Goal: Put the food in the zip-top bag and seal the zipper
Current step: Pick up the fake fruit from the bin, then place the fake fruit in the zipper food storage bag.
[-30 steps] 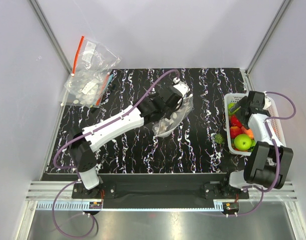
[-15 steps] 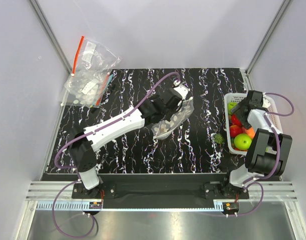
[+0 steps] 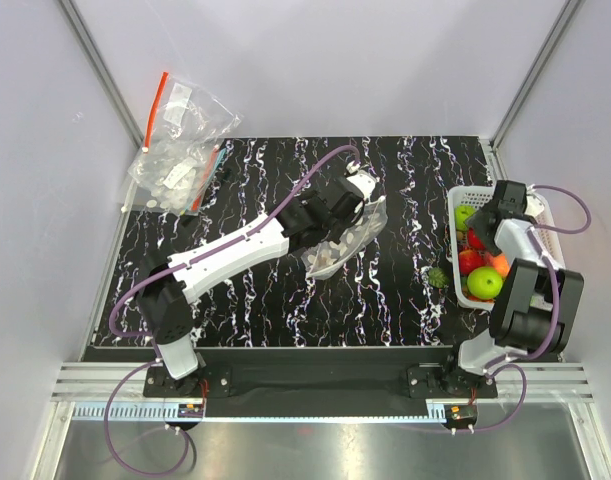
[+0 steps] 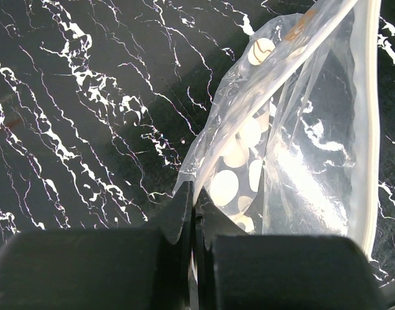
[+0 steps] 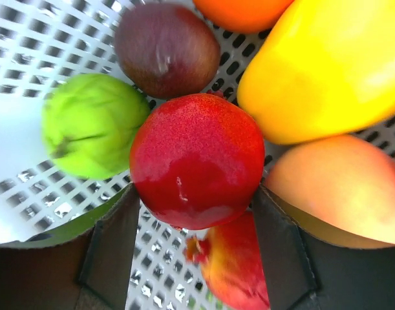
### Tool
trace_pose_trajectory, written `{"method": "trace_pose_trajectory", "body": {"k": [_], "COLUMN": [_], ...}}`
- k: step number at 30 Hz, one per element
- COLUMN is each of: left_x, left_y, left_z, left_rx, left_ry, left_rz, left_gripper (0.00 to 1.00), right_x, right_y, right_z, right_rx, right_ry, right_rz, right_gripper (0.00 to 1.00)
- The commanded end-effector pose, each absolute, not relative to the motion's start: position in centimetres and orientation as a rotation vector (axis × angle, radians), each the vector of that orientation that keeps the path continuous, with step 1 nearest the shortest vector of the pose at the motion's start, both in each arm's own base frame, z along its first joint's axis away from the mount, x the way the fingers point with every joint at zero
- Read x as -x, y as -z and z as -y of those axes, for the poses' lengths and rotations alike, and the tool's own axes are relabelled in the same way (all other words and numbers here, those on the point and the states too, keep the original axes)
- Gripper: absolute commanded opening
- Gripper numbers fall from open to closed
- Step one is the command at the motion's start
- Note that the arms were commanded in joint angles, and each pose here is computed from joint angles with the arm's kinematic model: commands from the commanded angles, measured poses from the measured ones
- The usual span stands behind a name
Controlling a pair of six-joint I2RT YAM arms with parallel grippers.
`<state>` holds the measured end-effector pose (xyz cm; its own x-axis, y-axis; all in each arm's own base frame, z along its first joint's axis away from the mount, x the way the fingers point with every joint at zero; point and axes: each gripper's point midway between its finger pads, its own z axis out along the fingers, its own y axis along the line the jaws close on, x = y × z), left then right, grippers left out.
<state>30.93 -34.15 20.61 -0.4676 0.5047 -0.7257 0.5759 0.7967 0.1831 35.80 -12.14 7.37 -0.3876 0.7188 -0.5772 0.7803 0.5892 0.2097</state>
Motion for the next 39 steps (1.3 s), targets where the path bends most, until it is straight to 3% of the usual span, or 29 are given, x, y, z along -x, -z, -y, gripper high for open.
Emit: {"method": "trace_pose_trajectory", "body": {"k": [1, 7, 23, 28, 32, 39], "left_x": [-30.8, -30.8, -30.6, -31.3, -31.9, -32.5], "left_y": [-23.3, -23.3, -22.9, -22.6, -22.2, -22.8], "left_z": [34.7, 35.2, 39.0, 40.0, 41.1, 42.9], "left_rx": [-0.771, -0.775, -0.826, -0.821, -0.809, -0.794], "left_ry": [0.177, 0.193, 0.277, 0.274, 0.287, 0.335], "left_rz": [-2.089, -2.091, -2.117, -2.128, -2.134, -2.124], "left_gripper": [0.0, 0.0, 0.0, 0.0, 0.0, 0.0], "right_x": [-36.1, -34.6, -29.4, -27.3, -25.8, -24.5], "right_y": [-12.5, -16.8, -25.9, -29.2, -28.8, -29.2], "right_z": [13.5, 11.3, -3.9, -6.8, -9.5, -11.0], "right_rx": [-1.114, -0.981, -0.345, -0.175, -0.137, -0.086], "right_ry": [0.156, 0.049, -0.786, -0.901, -1.133, -1.165], "right_rz": [-2.042, -2.024, -1.923, -1.808, -1.778, -1.793], "right_gripper": [0.56, 0.53, 0.52, 0.51, 0.51, 0.51]}}
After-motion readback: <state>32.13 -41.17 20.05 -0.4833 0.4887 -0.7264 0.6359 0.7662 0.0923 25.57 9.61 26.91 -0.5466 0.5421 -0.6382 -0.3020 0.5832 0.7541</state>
